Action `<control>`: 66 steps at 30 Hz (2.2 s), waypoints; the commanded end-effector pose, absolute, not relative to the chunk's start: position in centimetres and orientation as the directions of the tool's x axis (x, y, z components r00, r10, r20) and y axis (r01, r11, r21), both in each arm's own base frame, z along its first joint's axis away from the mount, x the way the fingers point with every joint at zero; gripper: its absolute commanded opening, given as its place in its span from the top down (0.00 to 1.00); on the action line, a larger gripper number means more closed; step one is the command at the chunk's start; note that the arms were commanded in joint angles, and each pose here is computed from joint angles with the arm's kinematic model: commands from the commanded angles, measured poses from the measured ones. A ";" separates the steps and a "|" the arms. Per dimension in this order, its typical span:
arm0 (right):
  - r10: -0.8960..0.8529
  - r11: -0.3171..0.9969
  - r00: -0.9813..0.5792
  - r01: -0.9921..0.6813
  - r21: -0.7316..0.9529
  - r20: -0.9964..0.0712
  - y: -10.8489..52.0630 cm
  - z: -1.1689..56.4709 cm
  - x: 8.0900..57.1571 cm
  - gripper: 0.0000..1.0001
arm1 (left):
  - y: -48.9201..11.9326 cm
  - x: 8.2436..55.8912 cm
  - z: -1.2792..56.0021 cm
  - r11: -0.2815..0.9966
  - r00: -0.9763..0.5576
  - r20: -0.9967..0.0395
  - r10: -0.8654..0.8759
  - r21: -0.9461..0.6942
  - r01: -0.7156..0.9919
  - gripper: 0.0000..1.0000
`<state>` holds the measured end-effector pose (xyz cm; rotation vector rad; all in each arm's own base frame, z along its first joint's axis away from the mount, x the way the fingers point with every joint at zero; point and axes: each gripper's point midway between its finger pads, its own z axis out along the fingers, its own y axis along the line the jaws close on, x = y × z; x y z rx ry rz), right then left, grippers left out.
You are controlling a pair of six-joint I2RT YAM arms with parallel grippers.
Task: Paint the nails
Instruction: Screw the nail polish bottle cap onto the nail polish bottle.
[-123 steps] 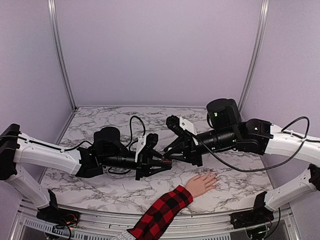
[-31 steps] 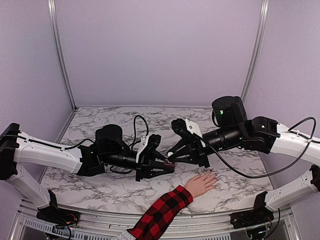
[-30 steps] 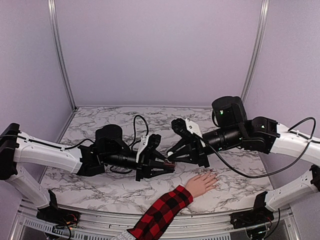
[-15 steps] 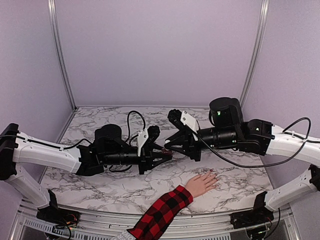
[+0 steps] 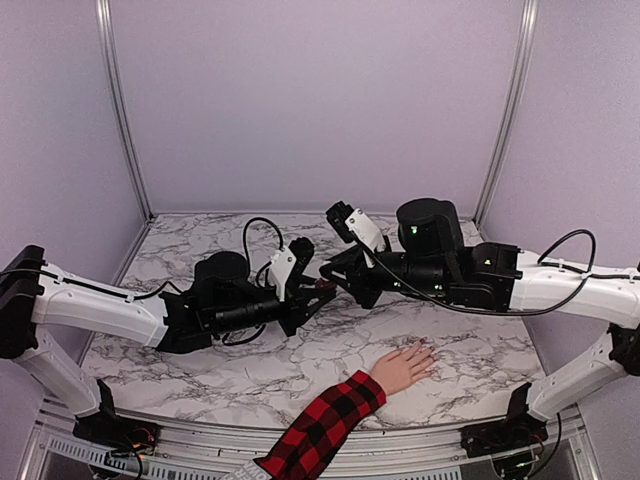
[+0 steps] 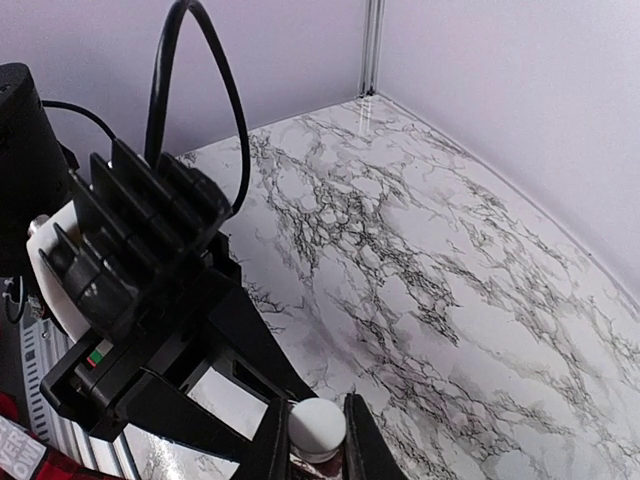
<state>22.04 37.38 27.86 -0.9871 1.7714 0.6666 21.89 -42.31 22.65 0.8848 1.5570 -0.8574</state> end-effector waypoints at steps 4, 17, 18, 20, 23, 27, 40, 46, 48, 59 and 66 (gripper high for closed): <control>-0.318 0.565 -0.190 -0.824 -0.025 -0.929 35.5 29.6 22.4 0.63 | -42.4 21.9 27.2 0.422 -0.057 -0.998 -0.041 -0.069 0.904 1.00; -0.288 0.096 0.038 -0.993 -0.068 -0.957 36.4 33.0 13.8 0.49 | -43.7 13.4 26.1 -0.077 -0.010 -0.999 0.053 -0.014 0.997 1.00; -0.287 0.062 0.049 -0.996 -0.069 -0.957 36.4 33.1 13.2 0.50 | -43.7 12.8 26.1 -0.120 -0.015 -0.998 0.056 -0.021 0.993 1.00; -0.280 0.004 0.072 -0.997 -0.076 -0.957 36.3 33.4 12.1 0.52 | -43.7 11.7 26.1 -0.181 -0.023 -0.998 0.057 -0.033 0.983 1.00; -0.269 -0.055 0.092 -0.995 -0.080 -0.959 36.1 33.7 10.9 0.56 | -43.7 10.9 26.2 -0.232 -0.031 -0.998 0.059 -0.044 0.972 1.00; -0.268 -0.102 0.096 -0.992 -0.071 -0.959 36.2 33.8 10.0 0.62 | -43.8 10.2 26.2 -0.276 -0.043 -0.997 0.063 -0.059 0.959 1.00; -0.309 -0.184 0.071 -0.983 -0.014 -0.948 36.9 32.4 9.0 0.74 | -43.9 9.9 26.6 -0.296 -0.038 -0.998 0.057 -0.053 0.954 1.00; -0.312 -0.182 0.071 -0.983 -0.013 -0.947 36.8 32.1 9.0 0.87 | -43.9 10.0 26.7 -0.292 -0.035 -0.998 0.054 -0.049 0.955 1.00; -0.319 -0.172 0.066 -0.985 -0.011 -0.946 36.9 31.9 9.2 0.95 | -43.9 10.1 26.8 -0.282 -0.031 -0.998 0.051 -0.045 0.958 1.00; -0.368 -0.031 0.015 -1.000 -0.004 -0.930 37.2 30.7 11.6 1.00 | -43.5 13.7 27.8 -0.045 0.008 -1.000 0.023 0.007 0.999 1.00; -0.395 0.121 -0.036 -0.993 -0.013 -0.918 37.3 29.7 14.4 1.00 | -42.9 16.8 28.3 0.148 0.018 -1.000 0.010 0.019 0.989 1.00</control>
